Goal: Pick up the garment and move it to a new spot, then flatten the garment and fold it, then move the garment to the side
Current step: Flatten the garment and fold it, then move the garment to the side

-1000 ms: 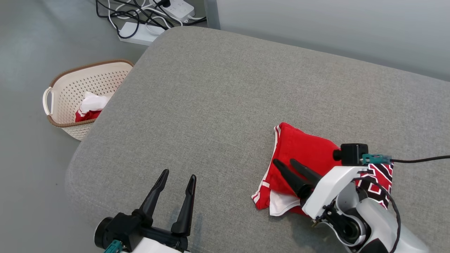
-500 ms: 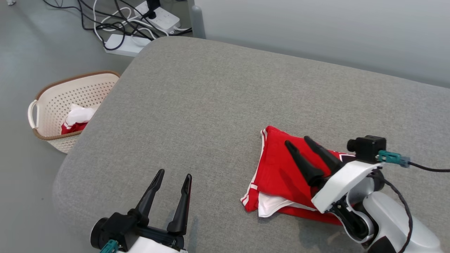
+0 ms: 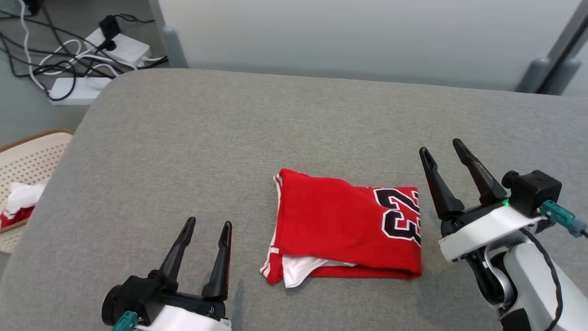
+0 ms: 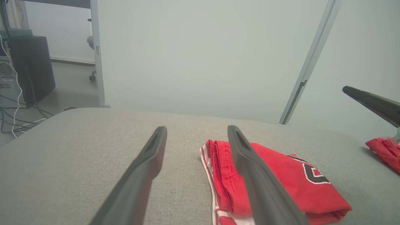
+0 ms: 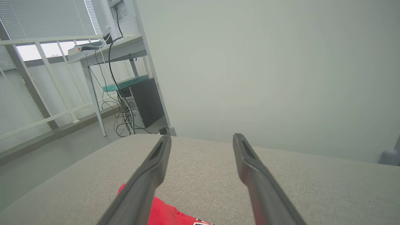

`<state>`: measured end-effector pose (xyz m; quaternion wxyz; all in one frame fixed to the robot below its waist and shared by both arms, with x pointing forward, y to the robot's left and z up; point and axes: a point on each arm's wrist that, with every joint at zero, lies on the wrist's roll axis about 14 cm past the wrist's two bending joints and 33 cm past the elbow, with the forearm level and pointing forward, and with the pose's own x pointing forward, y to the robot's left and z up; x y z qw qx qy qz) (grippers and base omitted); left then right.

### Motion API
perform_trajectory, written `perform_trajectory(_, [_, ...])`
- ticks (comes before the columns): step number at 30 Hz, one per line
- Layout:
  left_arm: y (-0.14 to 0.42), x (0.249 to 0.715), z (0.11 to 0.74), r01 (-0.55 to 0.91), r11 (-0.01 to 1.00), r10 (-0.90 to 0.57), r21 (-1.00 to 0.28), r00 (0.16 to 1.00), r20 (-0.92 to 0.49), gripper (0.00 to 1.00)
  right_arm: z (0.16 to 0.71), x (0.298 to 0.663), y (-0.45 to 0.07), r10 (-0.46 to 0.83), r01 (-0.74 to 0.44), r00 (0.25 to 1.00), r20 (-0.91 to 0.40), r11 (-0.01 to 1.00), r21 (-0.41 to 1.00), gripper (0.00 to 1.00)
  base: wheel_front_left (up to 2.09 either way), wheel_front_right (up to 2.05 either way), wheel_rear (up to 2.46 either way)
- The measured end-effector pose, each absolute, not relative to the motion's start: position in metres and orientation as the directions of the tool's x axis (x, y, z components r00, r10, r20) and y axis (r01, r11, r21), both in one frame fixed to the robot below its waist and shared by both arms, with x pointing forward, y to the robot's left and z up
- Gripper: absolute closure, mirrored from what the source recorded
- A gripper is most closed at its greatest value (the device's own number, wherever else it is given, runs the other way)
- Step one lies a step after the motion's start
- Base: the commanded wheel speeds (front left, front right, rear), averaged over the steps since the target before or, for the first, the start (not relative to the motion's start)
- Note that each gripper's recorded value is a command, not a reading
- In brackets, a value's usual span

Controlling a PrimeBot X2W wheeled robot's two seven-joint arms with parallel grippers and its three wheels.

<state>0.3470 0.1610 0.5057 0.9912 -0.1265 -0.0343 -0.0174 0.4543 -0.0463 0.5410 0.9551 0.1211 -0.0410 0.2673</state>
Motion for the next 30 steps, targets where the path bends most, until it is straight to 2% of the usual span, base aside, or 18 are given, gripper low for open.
perform_trajectory(11, [0.138,0.362,0.514,0.125,0.961,-0.102,-0.247,0.989,0.104,0.0,0.542,0.411,-0.113,0.309,-0.338,0.935,0.173,0.924,0.178,0.0,0.0,0.0,0.0])
perform_trajectory(22, [0.132,0.355,0.52,0.148,0.961,-0.122,-0.234,0.985,0.122,0.0,0.535,0.366,-0.139,0.206,-0.239,0.964,0.169,0.949,0.207,0.0,0.0,0.0,0.0])
perform_trajectory(30, [0.135,0.35,0.516,0.147,0.966,-0.125,-0.211,0.986,0.111,0.0,0.52,0.354,-0.144,0.182,-0.207,0.975,0.125,0.949,0.238,0.0,0.0,0.0,0.0])
